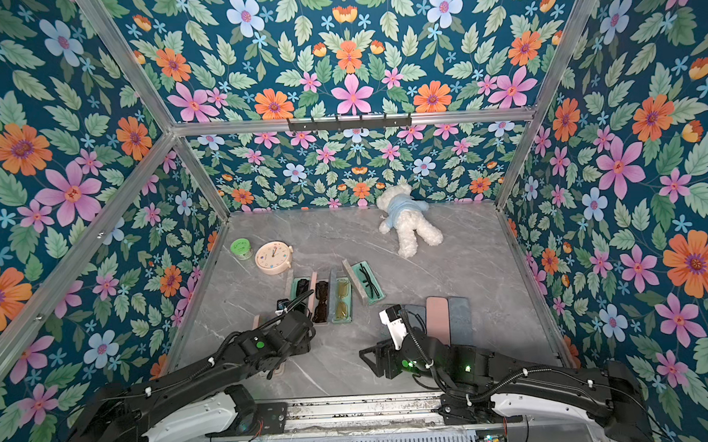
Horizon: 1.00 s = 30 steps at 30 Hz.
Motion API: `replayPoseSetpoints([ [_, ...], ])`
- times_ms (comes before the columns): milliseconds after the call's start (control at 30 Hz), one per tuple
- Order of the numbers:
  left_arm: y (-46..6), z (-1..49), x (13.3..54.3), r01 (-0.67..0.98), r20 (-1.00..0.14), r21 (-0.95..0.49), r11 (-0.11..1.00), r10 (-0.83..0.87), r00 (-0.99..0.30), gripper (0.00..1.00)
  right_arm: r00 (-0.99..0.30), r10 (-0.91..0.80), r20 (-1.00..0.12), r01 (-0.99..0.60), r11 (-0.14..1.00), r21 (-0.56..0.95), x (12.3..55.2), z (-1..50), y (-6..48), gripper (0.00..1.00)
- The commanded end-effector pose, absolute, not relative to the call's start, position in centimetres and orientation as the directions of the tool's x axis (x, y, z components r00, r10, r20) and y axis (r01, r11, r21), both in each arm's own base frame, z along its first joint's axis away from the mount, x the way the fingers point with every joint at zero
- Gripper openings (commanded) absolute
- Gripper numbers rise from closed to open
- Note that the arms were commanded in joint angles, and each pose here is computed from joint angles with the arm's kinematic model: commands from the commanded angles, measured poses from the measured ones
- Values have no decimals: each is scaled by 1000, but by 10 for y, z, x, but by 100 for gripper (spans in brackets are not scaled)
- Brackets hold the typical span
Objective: Close the glasses case
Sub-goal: Move the glasses case to the center of the board.
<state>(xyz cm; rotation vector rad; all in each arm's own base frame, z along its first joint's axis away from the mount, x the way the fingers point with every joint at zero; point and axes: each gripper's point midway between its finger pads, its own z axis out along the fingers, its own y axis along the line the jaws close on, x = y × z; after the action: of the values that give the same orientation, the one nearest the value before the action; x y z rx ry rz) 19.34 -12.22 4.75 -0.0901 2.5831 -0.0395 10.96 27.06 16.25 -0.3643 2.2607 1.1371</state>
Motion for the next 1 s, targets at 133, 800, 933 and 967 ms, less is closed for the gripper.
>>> replayPoseSetpoints([
  [133, -114, 42, 201, -91, -522, 36, 995, -58, -851, 62, -796, 4, -605, -454, 657, 602, 109, 151, 246, 71],
  [800, -101, 8, 195, -139, -480, 118, 983, -66, -875, 55, -790, 5, -613, -461, 656, 598, 107, 155, 241, 71],
  [933, -102, 8, 194, -140, -491, 88, 986, -79, -867, 49, -789, 8, -615, -458, 659, 596, 108, 157, 240, 71],
  [967, -103, 9, 193, -137, -494, 77, 988, -81, -866, 48, -789, 7, -615, -459, 659, 596, 108, 156, 240, 71],
])
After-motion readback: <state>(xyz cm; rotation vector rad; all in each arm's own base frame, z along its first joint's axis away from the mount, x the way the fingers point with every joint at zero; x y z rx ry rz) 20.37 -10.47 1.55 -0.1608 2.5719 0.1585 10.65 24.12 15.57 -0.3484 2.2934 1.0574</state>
